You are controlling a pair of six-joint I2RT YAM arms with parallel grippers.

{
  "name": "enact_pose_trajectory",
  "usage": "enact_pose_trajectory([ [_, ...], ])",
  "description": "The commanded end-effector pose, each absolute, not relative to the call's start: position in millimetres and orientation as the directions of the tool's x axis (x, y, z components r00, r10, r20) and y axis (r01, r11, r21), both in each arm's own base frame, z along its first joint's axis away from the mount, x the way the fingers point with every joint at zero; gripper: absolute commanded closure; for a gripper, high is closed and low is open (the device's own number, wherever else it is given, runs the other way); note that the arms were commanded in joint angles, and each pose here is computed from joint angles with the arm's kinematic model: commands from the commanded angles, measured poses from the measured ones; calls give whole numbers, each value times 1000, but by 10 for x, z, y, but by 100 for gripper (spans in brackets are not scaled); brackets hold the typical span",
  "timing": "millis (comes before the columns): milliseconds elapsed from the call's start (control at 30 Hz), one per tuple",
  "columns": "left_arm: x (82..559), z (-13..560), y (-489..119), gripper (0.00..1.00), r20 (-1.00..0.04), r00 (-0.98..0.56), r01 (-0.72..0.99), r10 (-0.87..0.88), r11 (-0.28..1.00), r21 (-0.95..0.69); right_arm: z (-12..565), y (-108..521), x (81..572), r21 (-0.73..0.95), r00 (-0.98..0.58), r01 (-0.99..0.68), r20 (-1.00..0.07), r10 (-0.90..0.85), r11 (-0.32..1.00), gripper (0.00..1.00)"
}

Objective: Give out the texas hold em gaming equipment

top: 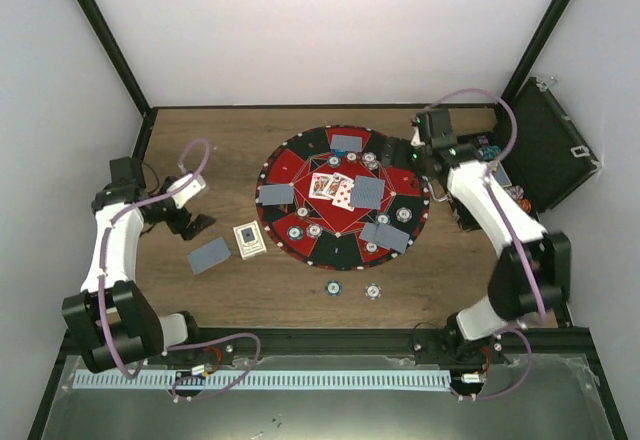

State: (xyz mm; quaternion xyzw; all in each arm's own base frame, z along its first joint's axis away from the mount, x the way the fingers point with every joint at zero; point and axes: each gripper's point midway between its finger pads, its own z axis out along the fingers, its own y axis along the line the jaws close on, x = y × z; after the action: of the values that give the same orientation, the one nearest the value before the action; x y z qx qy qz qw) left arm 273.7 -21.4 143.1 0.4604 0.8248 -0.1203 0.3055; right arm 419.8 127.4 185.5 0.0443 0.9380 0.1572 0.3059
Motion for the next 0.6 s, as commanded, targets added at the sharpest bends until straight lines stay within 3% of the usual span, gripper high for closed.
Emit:
enact_pose_trajectory([
  [0,3259,2069,-299,0,-834,-438,643,336,765,-30,2241,827,4104,272,-570,108,-771,284,956,0],
  [100,3551,2200,-153,0,-901,-423,445,96,888,-114,2221,620,3873,231,-381,83,-891,245,969,0],
  [200,3665,2063,-40,0,-934,-358,321,1,939,-122,2028,347,3609,184,-249,150,-944,218,971,0],
  [367,3737,1687,-61,0,-955,-290,238,60,971,-12,1668,2,3488,142,-241,311,-945,223,940,0],
  [567,3704,1570,-100,0,-984,-179,204,14,979,-24,1581,-186,3423,137,-143,358,-970,199,924,0],
])
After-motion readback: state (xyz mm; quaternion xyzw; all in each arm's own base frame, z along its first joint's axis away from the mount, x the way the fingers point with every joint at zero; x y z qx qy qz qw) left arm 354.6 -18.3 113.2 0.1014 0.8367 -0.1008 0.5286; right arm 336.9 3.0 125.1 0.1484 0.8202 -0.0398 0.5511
